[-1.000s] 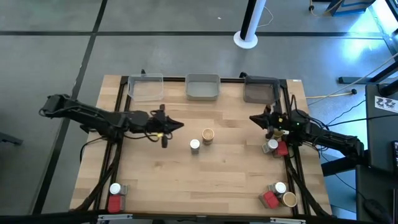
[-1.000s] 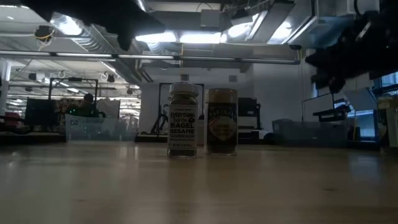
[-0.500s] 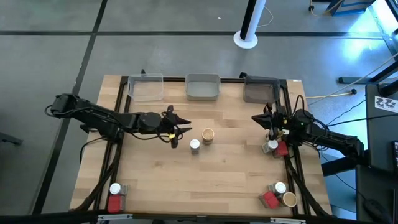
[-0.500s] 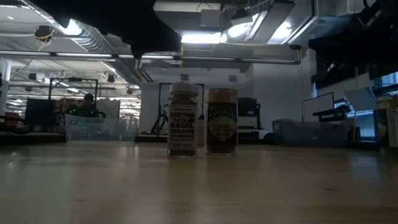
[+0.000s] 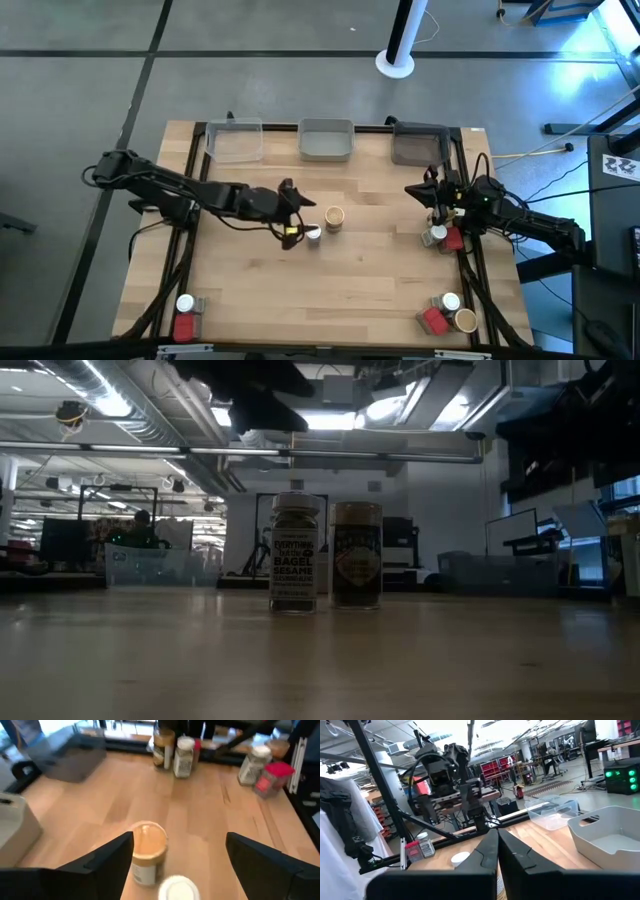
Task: Sort spices by type
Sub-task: Put the white seasoning bottle into the transparent bin
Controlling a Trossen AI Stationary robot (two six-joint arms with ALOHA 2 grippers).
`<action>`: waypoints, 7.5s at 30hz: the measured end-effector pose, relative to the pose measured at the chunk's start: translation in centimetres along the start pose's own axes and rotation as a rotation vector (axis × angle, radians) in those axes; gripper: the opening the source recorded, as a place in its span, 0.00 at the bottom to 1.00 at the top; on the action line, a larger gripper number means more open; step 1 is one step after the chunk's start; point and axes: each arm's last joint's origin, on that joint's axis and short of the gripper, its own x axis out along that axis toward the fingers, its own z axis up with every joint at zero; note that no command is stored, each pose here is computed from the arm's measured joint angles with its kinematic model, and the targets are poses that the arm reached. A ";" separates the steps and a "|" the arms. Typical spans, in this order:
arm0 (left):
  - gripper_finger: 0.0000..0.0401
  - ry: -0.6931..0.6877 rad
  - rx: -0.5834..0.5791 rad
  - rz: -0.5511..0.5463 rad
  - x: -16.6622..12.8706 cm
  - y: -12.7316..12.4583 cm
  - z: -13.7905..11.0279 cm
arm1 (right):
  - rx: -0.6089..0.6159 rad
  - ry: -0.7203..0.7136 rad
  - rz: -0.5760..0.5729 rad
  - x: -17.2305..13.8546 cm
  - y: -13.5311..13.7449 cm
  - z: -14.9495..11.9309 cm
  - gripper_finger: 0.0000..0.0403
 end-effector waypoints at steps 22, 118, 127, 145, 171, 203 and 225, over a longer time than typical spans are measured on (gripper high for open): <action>0.76 0.109 -0.097 0.057 2.3 -0.7 -1.1 | -0.129 0.205 0.027 5.2 0.6 4.9 0.03; 0.48 0.115 -0.206 0.791 -8.9 12.7 1.5 | -0.184 0.183 -0.186 7.8 0.2 7.7 0.03; 0.49 0.135 -0.313 0.977 -10.0 17.2 1.0 | -0.191 0.184 -0.185 7.8 0.2 7.7 0.03; 0.49 0.219 -0.449 1.137 -8.4 23.1 -1.0 | -0.206 0.186 -0.184 7.8 0.2 7.7 0.03; 0.50 0.097 -0.657 1.122 -5.4 26.0 -9.3 | -0.208 0.187 -0.183 7.8 0.2 7.7 0.03; 0.66 0.026 -0.554 1.039 -7.9 24.9 -7.2 | -0.203 0.210 -0.213 7.7 0.1 7.4 0.03; 0.66 -0.146 -0.093 0.387 -8.0 13.2 -2.1 | -0.203 0.205 -0.214 7.8 0.1 7.5 0.03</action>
